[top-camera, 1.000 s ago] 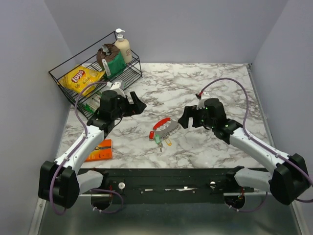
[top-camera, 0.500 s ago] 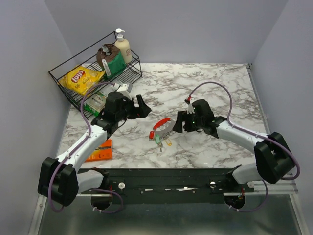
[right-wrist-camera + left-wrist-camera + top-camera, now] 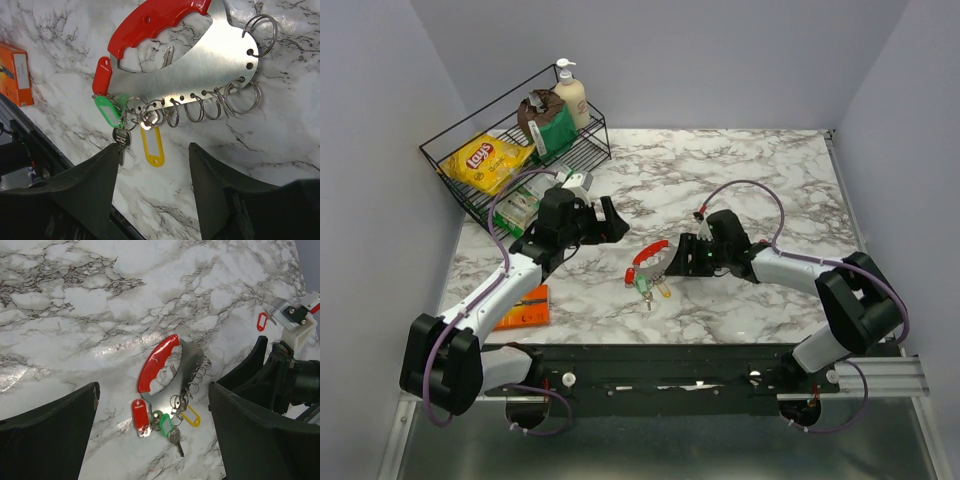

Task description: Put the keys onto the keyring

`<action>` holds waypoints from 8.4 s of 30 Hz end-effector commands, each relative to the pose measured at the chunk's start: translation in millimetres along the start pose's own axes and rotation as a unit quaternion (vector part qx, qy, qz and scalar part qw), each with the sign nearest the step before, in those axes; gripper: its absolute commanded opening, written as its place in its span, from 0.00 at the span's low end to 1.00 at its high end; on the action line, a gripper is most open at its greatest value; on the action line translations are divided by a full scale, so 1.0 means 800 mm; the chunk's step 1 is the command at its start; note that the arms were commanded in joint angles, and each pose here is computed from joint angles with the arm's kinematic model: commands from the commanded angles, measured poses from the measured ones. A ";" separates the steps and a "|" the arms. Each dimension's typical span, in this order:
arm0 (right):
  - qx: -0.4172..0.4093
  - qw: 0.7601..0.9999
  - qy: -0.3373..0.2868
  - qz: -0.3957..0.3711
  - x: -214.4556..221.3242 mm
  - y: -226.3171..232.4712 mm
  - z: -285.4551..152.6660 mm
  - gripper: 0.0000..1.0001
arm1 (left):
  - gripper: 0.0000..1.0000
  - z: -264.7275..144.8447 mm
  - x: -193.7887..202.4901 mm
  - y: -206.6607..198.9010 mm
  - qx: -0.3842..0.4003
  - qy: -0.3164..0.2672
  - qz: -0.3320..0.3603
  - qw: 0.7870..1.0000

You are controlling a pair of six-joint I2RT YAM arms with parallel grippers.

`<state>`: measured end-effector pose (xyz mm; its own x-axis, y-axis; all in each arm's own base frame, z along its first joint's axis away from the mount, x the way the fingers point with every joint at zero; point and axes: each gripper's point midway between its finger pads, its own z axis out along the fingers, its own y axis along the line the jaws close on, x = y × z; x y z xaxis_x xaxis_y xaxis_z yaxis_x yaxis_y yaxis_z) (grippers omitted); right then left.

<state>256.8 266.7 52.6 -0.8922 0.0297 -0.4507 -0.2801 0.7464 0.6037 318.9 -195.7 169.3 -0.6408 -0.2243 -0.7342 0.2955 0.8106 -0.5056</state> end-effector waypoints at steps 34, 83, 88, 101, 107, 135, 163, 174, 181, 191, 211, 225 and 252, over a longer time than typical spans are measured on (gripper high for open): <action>0.030 0.996 -0.040 0.067 -0.014 -0.023 0.036 0.15 | 0.99 -0.009 0.014 0.010 -0.008 -0.008 -0.002 1.000; -0.337 0.886 -0.101 -0.301 -0.081 0.213 -0.121 0.00 | 0.77 -0.087 -0.016 -0.134 0.259 -0.068 0.108 0.957; -0.381 0.870 -0.145 -0.276 -0.088 0.238 -0.151 0.00 | 0.70 -0.108 -0.024 -0.158 0.309 -0.083 0.101 0.942; -0.481 0.834 -0.170 -0.213 -0.082 0.271 -0.193 0.00 | 0.57 -0.134 -0.033 -0.186 0.364 -0.097 0.097 0.921; -0.471 0.852 -0.152 -0.170 -0.090 0.261 -0.177 0.00 | 0.65 -0.121 -0.049 -0.163 0.287 -0.114 0.071 0.948; -0.440 0.865 -0.171 -0.169 -0.102 0.255 -0.188 0.00 | 0.46 -0.124 -0.018 -0.194 0.397 -0.037 0.067 0.915; -0.430 0.871 -0.158 -0.179 -0.099 0.253 -0.186 0.48 | 0.00 -0.135 -0.041 -0.208 0.339 -0.059 0.129 0.930; -0.313 0.874 -0.212 -0.304 -0.111 0.242 -0.221 0.81 | 0.00 -0.112 -0.019 -0.123 0.118 0.106 0.169 0.973; -0.268 0.880 -0.198 -0.338 -0.102 0.218 -0.211 0.82 | 0.00 -0.085 0.030 -0.076 0.040 0.225 0.180 0.957; -0.256 0.916 -0.127 -0.281 -0.044 0.151 -0.139 0.81 | 0.00 -0.011 0.116 -0.042 0.024 0.310 0.149 0.939; -0.314 0.905 -0.088 -0.272 -0.021 0.143 -0.101 0.35 | 0.00 -0.003 0.166 -0.135 0.256 0.295 0.170 0.905; -0.328 0.892 -0.062 -0.304 -0.005 0.151 -0.124 0.29 | 0.00 -0.045 0.147 -0.165 0.286 0.265 0.206 0.898; -0.166 0.961 -0.071 -0.208 0.002 0.069 -0.083 0.35 | 0.00 0.072 0.211 -0.110 0.201 0.317 0.167 0.912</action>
<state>210.0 274.3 152.0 -0.5684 -0.1329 -0.8119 -0.7928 0.3525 0.4973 210.3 -315.8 56.3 -0.7435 0.4926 -0.4523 0.6685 0.5305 -0.5213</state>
